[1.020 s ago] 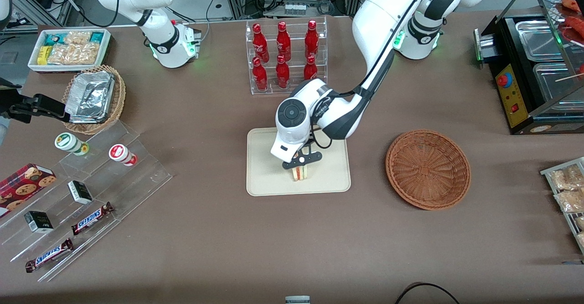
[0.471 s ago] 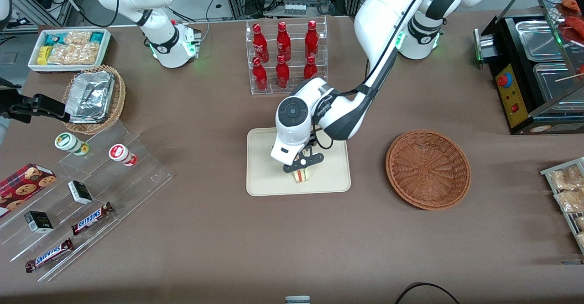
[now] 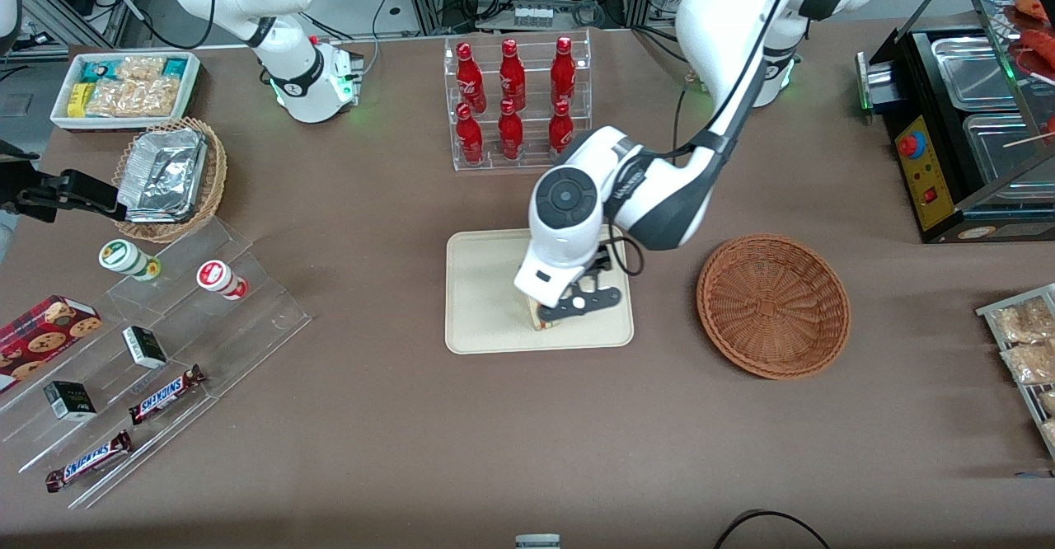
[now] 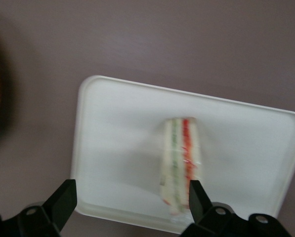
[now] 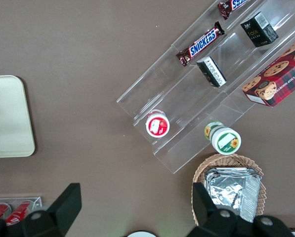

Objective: Place sandwich from basket to tray

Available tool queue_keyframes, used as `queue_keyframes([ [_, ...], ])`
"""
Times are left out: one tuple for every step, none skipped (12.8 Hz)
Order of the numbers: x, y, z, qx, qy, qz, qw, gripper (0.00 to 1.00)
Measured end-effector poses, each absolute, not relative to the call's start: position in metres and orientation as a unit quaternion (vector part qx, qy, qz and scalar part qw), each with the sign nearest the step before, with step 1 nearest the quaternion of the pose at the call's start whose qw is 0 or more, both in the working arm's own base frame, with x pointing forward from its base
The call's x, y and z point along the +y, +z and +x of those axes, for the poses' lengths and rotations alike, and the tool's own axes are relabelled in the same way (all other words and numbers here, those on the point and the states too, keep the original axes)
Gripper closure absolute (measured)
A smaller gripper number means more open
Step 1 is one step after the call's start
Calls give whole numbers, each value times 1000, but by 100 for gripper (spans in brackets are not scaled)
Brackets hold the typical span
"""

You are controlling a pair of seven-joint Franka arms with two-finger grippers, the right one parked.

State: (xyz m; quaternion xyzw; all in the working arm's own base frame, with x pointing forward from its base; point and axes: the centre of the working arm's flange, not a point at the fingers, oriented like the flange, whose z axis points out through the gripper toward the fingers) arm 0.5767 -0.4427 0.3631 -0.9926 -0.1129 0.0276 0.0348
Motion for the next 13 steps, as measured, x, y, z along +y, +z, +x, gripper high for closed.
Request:
queue_keyframes([
  [-419, 372, 589, -118, 27, -992, 41, 0],
  [-392, 381, 601, -114, 28, -992, 42, 0],
  [-363, 390, 611, -103, 32, -993, 43, 0],
  [-333, 399, 618, -93, 36, -994, 43, 0],
  [-303, 407, 622, -84, 39, -995, 42, 0],
  [-275, 417, 624, -74, 41, -996, 39, 0],
  [-247, 427, 625, -62, 44, -997, 32, 0],
  [-224, 437, 624, -52, 46, -997, 25, 0],
  [-203, 447, 622, -48, 44, -998, 21, 0],
  [-185, 457, 620, -44, 42, -998, 18, 0],
  [-170, 468, 616, -37, 44, -998, 16, 0],
  [-156, 480, 611, -35, 48, -998, 14, 0],
  [-143, 492, 607, -40, 50, -998, 7, 0],
])
